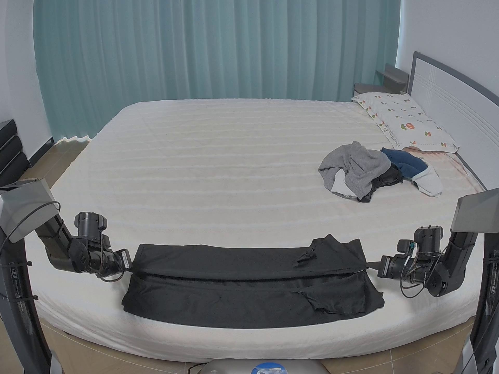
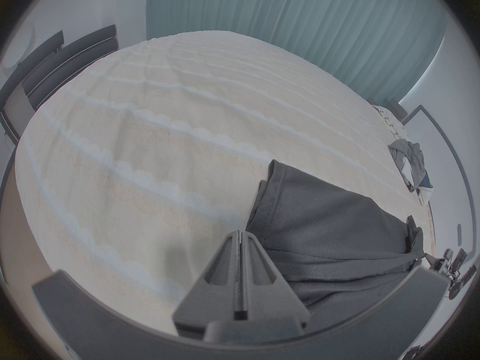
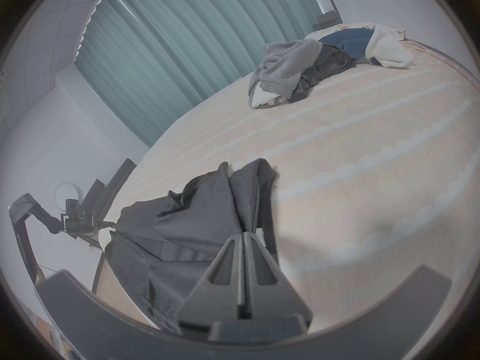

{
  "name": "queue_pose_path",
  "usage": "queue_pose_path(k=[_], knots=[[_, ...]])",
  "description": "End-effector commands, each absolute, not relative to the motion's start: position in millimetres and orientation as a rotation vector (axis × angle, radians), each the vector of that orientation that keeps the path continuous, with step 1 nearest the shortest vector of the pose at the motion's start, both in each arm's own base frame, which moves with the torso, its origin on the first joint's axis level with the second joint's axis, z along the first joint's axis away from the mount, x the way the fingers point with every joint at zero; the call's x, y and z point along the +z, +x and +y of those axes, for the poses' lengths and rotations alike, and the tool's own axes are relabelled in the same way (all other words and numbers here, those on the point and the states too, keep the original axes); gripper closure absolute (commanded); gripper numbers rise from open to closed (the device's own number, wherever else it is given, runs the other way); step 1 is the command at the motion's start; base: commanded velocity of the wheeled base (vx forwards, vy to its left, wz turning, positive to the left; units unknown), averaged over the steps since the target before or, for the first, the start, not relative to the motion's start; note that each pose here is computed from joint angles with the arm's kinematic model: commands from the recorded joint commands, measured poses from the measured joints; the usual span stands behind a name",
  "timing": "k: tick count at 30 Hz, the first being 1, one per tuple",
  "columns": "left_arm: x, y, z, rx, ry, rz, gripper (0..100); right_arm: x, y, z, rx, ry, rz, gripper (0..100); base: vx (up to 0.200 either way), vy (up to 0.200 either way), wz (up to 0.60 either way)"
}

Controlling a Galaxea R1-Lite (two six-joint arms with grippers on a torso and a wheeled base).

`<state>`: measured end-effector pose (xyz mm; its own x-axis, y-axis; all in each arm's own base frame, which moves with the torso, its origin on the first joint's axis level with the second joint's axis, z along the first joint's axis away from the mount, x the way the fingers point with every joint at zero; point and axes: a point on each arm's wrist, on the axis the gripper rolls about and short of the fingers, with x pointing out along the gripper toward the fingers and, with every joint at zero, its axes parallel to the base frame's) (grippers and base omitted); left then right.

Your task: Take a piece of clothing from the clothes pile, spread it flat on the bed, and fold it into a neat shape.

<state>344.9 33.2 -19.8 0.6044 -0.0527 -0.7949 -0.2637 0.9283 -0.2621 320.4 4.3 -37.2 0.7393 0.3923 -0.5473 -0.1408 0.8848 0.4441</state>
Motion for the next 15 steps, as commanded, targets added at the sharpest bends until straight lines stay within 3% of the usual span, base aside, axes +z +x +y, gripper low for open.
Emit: queue_pose_path(k=[1, 15], knots=[[-25.7, 338.5, 31.8, 0.127, -0.374, 0.946, 100, -50.5, 315.3, 0.9, 0.287, 0.395, 0.715, 100, 0.0, 0.0, 0.0], [-29.7, 336.8, 30.3, 0.118, -0.381, 0.963, 100, -57.8, 314.7, 0.9, 0.289, 0.396, 0.716, 100, 0.0, 0.0, 0.0]])
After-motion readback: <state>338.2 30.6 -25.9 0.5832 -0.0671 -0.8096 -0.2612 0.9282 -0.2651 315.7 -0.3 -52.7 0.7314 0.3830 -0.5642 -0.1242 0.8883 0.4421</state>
